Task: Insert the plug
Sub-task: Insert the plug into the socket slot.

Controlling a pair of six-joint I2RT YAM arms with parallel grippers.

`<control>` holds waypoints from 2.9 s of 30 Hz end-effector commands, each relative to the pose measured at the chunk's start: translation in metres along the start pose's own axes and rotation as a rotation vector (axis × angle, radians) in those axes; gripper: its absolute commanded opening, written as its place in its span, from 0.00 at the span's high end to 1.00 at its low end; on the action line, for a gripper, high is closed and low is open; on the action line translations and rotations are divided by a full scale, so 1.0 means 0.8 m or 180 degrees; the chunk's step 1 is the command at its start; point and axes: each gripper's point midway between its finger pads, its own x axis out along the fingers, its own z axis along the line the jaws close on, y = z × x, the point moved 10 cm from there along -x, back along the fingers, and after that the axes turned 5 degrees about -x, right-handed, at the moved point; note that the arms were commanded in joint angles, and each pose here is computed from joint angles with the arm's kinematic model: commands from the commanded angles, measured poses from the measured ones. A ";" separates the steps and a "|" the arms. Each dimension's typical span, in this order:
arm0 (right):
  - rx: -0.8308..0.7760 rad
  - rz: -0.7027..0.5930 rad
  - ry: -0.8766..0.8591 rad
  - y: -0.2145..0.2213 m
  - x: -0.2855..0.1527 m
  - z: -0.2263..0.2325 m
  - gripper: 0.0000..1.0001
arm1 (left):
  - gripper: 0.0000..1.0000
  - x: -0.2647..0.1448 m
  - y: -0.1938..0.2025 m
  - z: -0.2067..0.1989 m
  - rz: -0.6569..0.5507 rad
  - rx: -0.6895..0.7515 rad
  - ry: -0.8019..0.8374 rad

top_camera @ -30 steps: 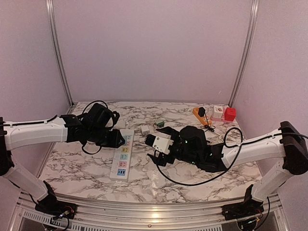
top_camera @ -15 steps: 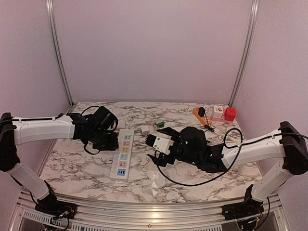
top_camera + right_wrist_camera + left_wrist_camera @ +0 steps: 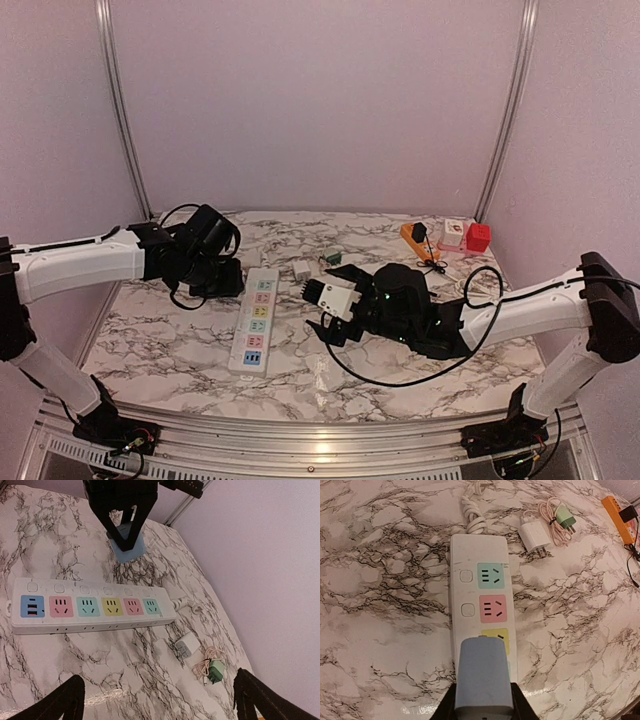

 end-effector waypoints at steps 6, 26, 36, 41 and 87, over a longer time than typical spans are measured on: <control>0.0080 -0.0017 0.0093 -0.002 0.007 -0.006 0.02 | 1.00 -0.001 -0.022 -0.018 0.0232 0.0076 0.0124; 0.0034 0.0087 0.0044 0.002 0.014 -0.002 0.01 | 1.00 0.035 -0.012 -0.020 0.0807 -0.0359 -0.0264; 0.0069 0.0108 0.0016 0.008 0.016 0.003 0.02 | 1.00 0.051 -0.004 -0.022 0.1045 -0.0343 -0.0345; 0.0079 0.0120 0.0004 0.011 0.016 0.006 0.02 | 1.00 0.058 -0.010 -0.028 0.1073 -0.0223 -0.0384; 0.0091 0.0161 0.0060 0.020 0.008 0.011 0.01 | 1.00 0.088 -0.007 -0.028 0.1341 0.0114 -0.0674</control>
